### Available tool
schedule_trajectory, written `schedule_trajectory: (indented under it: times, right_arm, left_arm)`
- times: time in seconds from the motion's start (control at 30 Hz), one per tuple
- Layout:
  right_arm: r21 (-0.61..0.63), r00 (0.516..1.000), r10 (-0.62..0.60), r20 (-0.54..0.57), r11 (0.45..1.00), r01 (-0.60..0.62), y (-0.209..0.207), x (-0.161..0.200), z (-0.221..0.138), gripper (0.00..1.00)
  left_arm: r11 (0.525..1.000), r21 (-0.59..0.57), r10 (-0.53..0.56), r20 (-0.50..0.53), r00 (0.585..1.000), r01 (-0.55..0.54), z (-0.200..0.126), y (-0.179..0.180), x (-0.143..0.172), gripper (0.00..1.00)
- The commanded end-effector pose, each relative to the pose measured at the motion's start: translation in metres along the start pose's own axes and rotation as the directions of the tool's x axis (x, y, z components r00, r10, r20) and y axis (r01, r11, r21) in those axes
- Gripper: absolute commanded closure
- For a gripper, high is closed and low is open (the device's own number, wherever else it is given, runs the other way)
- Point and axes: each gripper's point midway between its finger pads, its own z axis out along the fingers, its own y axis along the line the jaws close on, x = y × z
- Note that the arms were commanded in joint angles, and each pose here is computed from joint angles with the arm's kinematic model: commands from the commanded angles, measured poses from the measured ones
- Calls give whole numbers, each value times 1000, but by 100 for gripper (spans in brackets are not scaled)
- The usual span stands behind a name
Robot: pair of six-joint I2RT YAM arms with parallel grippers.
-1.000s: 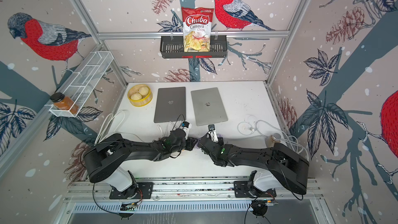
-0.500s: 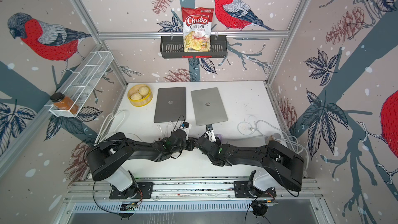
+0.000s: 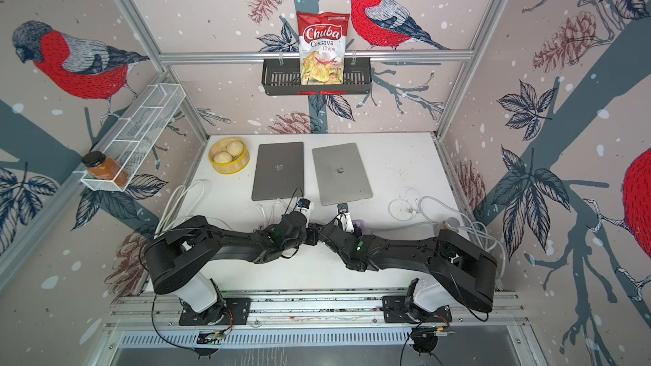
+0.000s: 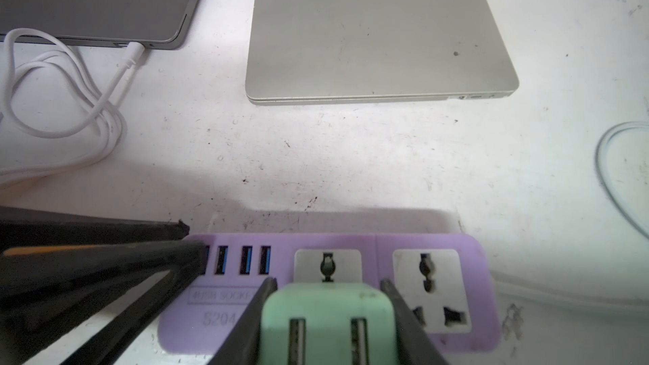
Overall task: Unplug the laptop charger
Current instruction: Remove the plug from the socket.
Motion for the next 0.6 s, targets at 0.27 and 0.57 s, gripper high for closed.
schedule_trajectory:
  times: [0.27, 0.57]
  right_arm:
    - [-37, 998, 66, 14, 997, -65, 8, -12, -7, 64]
    - [-32, 996, 80, 26, 996, -79, 6, -18, -12, 66]
  left_arm:
    - [990, -135, 11, -110, 994, -26, 2, 30, 31, 74]
    - [987, -158, 7, -107, 994, -24, 1, 33, 30, 74]
